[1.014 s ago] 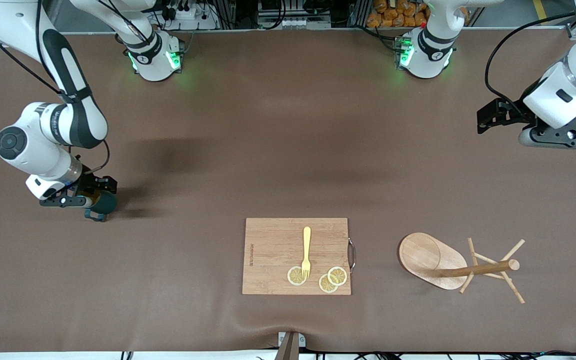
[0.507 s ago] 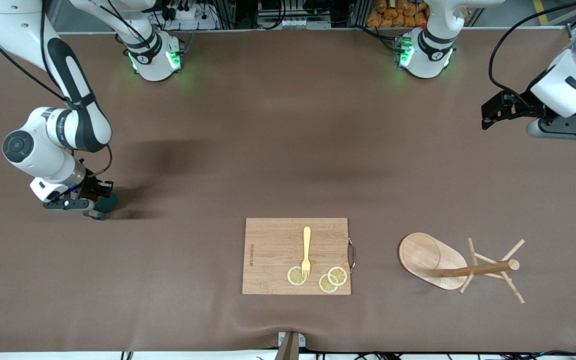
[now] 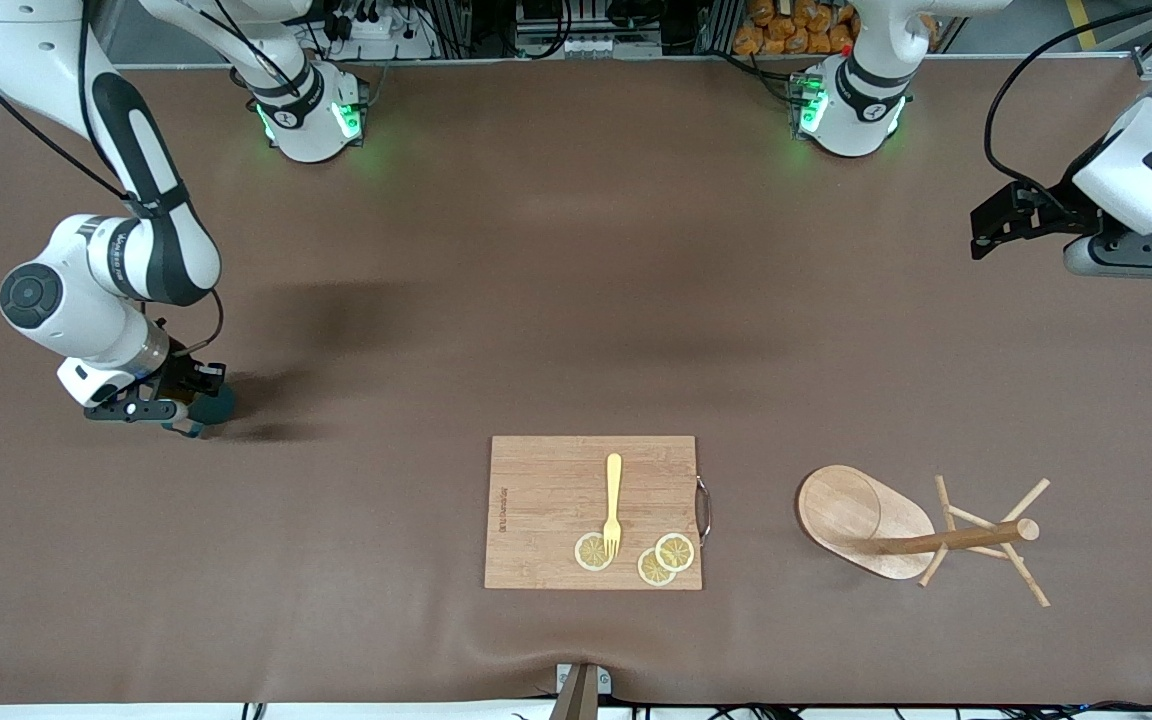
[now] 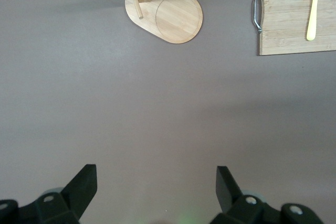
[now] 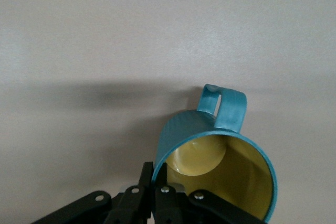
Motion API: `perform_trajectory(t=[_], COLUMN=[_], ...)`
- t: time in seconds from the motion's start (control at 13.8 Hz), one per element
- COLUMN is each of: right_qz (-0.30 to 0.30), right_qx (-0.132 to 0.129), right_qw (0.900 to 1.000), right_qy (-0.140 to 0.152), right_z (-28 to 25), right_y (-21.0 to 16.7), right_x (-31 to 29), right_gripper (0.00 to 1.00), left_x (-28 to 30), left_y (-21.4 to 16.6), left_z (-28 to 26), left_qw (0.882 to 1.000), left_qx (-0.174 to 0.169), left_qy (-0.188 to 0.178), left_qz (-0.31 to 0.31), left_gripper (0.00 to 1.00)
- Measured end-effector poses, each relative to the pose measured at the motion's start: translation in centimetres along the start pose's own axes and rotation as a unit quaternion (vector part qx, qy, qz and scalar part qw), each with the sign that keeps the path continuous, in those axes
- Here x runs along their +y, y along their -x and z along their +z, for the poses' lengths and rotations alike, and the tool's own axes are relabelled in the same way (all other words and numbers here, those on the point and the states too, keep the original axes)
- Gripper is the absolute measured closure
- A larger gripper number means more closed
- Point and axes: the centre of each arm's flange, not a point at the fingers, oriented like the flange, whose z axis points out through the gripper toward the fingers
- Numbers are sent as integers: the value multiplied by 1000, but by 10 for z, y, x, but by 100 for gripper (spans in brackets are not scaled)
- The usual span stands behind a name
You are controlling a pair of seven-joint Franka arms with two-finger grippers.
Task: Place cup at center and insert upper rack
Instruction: 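Carry the teal mug with the right gripper to the table center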
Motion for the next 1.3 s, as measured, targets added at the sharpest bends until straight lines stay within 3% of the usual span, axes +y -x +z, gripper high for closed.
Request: perform_trajectory(t=[0.43, 0.87, 1.01, 1.16, 1.3], right_qz=[95, 210, 257, 309, 365], right_qx=[-14, -25, -33, -50, -53], right_qw=[995, 977, 966, 949, 929], right_qy=[-1, 9, -6, -29, -32], right_z=[-29, -79, -84, -88, -89], right_y=[5, 29, 40, 48, 52], right_x=[-131, -296, -324, -349, -379], right_gripper=[96, 96, 96, 96, 96], left_x=[-4, -4, -2, 2, 5], left_y=[-1, -1, -1, -1, 0], left_z=[2, 2, 2, 2, 2], left_qw=[1000, 1000, 1000, 1000, 1000], left_qx=[-2, -2, -2, -2, -2], left_qy=[0, 0, 0, 0, 0], left_qz=[-3, -4, -2, 1, 4], left_gripper=[0, 0, 0, 0, 0])
